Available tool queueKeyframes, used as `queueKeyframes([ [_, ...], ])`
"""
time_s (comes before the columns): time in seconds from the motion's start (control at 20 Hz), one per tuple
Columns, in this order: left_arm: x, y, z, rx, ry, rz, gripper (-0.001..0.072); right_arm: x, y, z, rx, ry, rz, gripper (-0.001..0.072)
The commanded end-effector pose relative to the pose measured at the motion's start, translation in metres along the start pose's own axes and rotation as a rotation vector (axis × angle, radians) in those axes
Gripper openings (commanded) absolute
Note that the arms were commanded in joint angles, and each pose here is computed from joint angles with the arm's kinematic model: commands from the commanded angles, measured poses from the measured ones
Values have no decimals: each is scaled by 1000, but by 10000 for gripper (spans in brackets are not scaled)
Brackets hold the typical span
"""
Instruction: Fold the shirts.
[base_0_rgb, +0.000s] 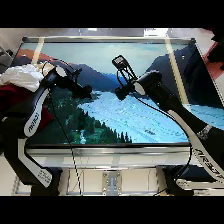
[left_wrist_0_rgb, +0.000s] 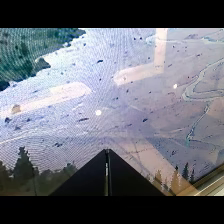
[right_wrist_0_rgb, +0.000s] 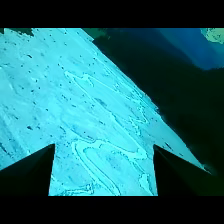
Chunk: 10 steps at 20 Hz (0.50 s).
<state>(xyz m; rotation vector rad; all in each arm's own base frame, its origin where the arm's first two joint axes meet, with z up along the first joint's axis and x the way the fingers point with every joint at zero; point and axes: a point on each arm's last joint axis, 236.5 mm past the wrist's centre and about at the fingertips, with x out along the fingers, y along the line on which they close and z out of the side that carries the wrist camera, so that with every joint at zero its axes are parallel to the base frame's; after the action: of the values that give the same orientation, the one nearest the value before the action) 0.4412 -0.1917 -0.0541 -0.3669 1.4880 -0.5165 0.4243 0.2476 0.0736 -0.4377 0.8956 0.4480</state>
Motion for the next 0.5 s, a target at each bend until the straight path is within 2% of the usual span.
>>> queueKeyframes([
  [0.0, 0, 0, 0, -1, 0, 0, 17, -1, 0, 21, -1, -87, 0, 683],
  [0.2, 0, 0, 0, -1, 0, 0, 17, -5, 6, 49, 22, -210, 25, 683],
  [0.45, 0, 0, 1, -1, -3, 0, 17, -6, 14, 53, 55, -226, 65, 683],
])
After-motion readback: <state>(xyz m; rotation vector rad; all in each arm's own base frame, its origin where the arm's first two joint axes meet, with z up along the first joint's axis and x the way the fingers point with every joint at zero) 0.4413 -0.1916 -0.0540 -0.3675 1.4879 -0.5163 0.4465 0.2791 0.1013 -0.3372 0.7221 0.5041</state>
